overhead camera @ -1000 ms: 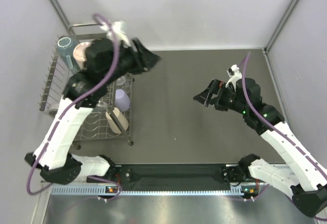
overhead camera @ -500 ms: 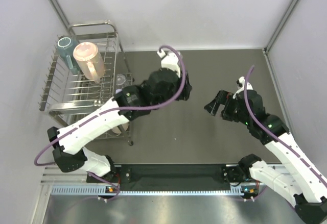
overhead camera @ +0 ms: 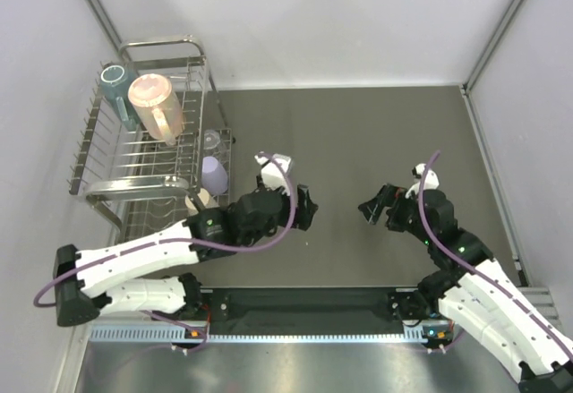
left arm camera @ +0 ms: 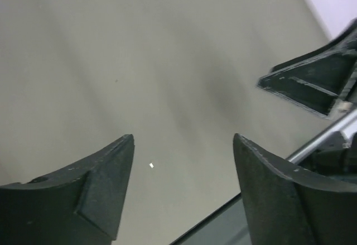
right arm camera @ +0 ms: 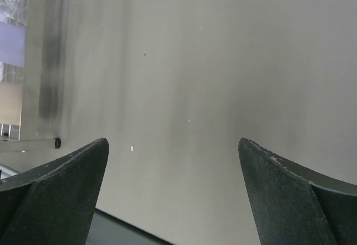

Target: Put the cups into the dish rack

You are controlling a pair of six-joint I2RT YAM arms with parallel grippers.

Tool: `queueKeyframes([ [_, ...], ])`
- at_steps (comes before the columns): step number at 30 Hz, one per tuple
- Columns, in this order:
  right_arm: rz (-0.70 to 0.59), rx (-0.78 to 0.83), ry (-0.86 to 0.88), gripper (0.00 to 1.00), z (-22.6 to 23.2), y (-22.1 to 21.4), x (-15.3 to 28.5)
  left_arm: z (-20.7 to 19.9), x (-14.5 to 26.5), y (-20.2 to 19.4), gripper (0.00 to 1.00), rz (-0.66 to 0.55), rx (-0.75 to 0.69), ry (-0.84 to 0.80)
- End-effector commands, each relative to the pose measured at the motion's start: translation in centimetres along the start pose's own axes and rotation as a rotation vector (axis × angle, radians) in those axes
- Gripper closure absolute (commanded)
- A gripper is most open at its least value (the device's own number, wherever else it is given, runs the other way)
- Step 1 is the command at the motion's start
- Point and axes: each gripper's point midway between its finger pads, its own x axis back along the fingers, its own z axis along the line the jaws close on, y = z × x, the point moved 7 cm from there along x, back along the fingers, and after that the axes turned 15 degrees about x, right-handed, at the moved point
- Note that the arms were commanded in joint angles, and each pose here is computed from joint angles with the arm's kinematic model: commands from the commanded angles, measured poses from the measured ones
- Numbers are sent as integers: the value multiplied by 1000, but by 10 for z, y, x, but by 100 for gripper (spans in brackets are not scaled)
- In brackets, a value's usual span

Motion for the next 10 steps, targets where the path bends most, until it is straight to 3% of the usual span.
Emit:
queueKeyframes([
  [1,-154,-26,86,0,8,14,-1,-6,14,11,22,-127,92,-134],
  [8,-220,-1,118,0,1,-2,1,14,42,-11,14,-116,220,-330],
  [10,-243,19,220,0,7,-11,4,15,53,-19,14,-98,252,-440],
])
